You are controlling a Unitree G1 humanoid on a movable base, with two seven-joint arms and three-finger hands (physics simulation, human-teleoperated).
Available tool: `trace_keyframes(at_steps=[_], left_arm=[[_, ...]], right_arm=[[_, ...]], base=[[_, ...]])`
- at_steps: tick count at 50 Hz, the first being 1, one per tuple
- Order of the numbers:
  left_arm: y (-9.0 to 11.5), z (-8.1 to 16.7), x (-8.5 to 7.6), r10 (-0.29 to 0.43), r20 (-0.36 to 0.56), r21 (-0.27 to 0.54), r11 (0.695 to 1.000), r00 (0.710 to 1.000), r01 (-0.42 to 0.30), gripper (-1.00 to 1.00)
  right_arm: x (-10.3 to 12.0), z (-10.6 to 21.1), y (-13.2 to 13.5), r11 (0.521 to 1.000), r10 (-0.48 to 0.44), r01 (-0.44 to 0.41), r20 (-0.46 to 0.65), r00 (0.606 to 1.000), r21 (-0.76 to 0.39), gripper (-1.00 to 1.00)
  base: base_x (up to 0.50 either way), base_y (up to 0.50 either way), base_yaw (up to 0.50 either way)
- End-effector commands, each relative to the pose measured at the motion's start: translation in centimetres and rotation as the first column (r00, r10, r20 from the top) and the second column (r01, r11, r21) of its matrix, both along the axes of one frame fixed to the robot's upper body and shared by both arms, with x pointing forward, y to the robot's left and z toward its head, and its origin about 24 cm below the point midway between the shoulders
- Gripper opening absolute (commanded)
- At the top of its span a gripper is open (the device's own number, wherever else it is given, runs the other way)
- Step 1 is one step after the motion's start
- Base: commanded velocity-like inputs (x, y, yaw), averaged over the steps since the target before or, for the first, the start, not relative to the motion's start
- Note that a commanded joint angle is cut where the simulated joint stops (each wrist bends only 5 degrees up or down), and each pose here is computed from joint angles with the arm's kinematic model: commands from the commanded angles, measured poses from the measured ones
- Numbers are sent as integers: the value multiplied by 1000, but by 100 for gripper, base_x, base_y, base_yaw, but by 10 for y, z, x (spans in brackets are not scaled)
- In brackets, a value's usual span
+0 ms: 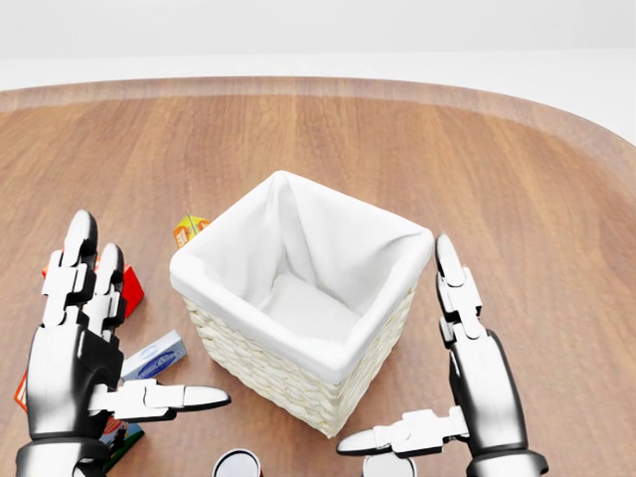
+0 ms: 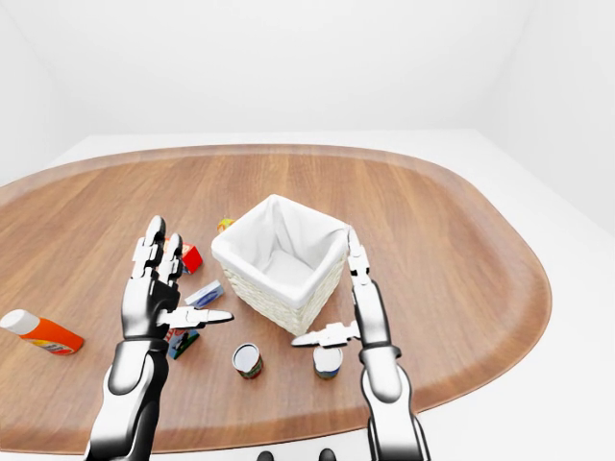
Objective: Pick up the alphabet soup, and put it in the basket.
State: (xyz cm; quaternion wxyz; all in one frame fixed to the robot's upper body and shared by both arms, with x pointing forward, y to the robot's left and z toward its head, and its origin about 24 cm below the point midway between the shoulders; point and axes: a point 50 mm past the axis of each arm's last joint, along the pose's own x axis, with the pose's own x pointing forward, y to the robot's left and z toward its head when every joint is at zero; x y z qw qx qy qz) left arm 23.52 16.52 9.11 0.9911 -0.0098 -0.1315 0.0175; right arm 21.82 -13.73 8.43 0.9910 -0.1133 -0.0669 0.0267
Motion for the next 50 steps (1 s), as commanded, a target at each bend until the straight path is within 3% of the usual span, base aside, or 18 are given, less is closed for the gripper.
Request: trace_keyframes(at_steps=[1, 32, 50], left_arm=[[1, 0, 0, 3, 1, 0, 1000, 1000, -3, 100], [0, -1, 0, 7, -2, 8, 1000, 1000, -7, 100], [0, -1, -1, 8, -1, 9, 1000, 1000, -8, 100]], right_arm=[[-15, -13, -5, 1000, -14, 14, -64, 998, -10, 100], [-64, -36, -5, 998, -2, -7, -121, 993, -68, 100], [-69, -44, -4, 996, 0, -14, -154, 988, -93, 100]], base=[[0, 0, 0], [0, 0, 0], [0, 0, 0]])
